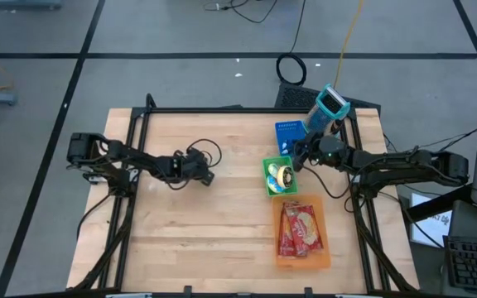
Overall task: Pick & Place Food Item
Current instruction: Put the green food coloring bottle into the blue bin, then return to Home Position
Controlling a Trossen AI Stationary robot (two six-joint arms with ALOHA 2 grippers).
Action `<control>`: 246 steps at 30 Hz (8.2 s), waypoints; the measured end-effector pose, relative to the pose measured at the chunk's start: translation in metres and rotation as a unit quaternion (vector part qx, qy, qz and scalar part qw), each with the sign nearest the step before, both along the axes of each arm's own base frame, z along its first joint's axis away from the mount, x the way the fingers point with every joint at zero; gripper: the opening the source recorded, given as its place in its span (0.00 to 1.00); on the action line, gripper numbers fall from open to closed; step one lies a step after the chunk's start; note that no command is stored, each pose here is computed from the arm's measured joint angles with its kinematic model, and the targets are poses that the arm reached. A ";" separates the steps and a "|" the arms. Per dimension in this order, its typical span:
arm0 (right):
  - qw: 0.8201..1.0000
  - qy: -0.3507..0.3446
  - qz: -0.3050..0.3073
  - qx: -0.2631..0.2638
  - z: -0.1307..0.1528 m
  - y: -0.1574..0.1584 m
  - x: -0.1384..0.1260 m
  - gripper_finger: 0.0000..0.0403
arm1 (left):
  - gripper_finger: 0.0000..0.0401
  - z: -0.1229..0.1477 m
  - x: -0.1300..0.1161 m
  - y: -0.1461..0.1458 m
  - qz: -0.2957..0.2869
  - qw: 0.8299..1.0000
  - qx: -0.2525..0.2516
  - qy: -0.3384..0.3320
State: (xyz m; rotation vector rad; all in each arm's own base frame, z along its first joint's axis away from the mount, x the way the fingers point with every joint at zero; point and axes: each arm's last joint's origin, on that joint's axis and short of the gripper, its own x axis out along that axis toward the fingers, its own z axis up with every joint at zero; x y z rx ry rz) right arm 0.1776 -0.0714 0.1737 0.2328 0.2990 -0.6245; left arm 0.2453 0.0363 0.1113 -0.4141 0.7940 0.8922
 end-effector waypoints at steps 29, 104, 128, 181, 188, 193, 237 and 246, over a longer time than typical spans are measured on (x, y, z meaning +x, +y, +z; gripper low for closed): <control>0.882 -0.103 0.382 -0.255 0.021 0.085 0.045 0.40 | 0.19 0.064 0.054 -0.053 -0.360 0.843 -0.161 -0.367; 0.938 0.023 0.323 -0.127 0.048 0.085 0.109 0.16 | 0.47 0.140 0.033 -0.008 -0.399 0.824 -0.007 -0.403; 0.998 -0.018 -0.054 -0.038 -0.025 0.015 -0.020 0.20 | 0.46 0.103 -0.075 -0.014 -0.286 0.834 0.116 -0.457; 0.976 -0.180 0.111 -0.052 0.023 0.027 -0.049 0.42 | 0.47 0.107 -0.127 -0.026 -0.307 0.856 0.171 -0.379; 0.974 -0.187 0.112 -0.060 0.026 0.032 -0.062 0.42 | 0.47 0.088 -0.127 -0.032 -0.280 0.855 0.192 -0.393; 0.973 -0.195 0.111 -0.050 0.027 0.034 -0.070 0.42 | 0.47 0.075 -0.132 -0.033 -0.277 0.846 0.194 -0.411; 0.942 -0.226 0.233 -0.082 0.008 0.047 -0.085 0.42 | 0.47 0.068 -0.151 -0.032 -0.285 0.851 0.192 -0.397; 0.948 -0.172 0.250 -0.096 -0.001 0.047 -0.084 0.42 | 0.46 0.068 -0.151 -0.032 -0.285 0.851 0.191 -0.398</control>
